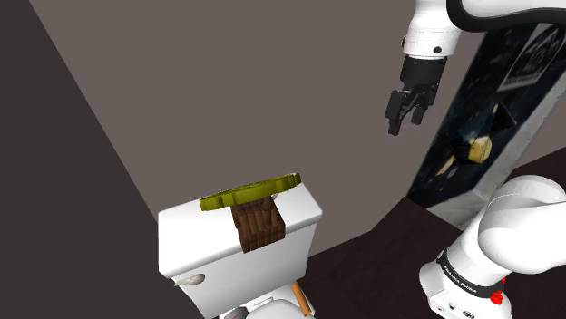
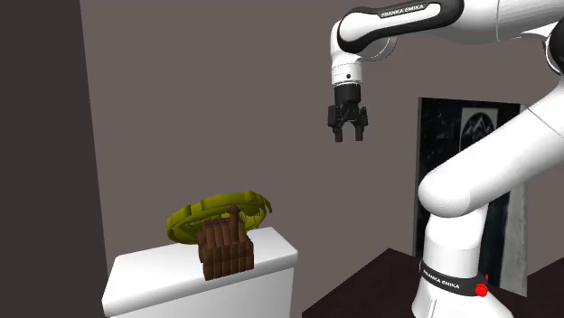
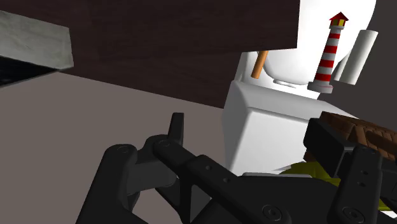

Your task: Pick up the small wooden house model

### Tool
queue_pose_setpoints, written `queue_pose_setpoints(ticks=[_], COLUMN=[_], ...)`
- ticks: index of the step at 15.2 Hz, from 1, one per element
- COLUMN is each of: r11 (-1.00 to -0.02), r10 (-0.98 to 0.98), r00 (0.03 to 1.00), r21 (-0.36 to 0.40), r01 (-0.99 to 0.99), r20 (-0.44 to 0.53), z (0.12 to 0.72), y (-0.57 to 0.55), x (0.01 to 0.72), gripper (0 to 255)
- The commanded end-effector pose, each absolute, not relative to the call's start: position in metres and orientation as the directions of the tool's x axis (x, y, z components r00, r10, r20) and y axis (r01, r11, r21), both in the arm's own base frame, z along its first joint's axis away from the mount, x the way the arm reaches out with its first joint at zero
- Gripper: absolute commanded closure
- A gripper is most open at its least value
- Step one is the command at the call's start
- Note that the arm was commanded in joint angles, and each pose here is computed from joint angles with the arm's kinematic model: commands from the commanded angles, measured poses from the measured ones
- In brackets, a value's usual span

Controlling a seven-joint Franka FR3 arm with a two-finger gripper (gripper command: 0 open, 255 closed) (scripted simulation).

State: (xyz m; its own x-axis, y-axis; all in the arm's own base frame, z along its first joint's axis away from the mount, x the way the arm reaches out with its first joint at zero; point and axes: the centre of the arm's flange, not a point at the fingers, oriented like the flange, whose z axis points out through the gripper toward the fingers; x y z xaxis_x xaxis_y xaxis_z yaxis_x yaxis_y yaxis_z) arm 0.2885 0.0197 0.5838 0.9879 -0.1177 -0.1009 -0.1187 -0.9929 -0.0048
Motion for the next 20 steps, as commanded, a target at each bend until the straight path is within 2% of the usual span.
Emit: queue_pose_setpoints(ticks=[1,20], r11=[-0.993,-0.986], r10=[-0.118,-0.134], r00=[0.988,0.969], r21=[-0.005,0.123], r01=[-0.119,-0.111], r20=[-0.101,-0.207], z=[0.584,0.492], y=[0.020,0.251], x=[0.289,0.405], gripper=[0,0])
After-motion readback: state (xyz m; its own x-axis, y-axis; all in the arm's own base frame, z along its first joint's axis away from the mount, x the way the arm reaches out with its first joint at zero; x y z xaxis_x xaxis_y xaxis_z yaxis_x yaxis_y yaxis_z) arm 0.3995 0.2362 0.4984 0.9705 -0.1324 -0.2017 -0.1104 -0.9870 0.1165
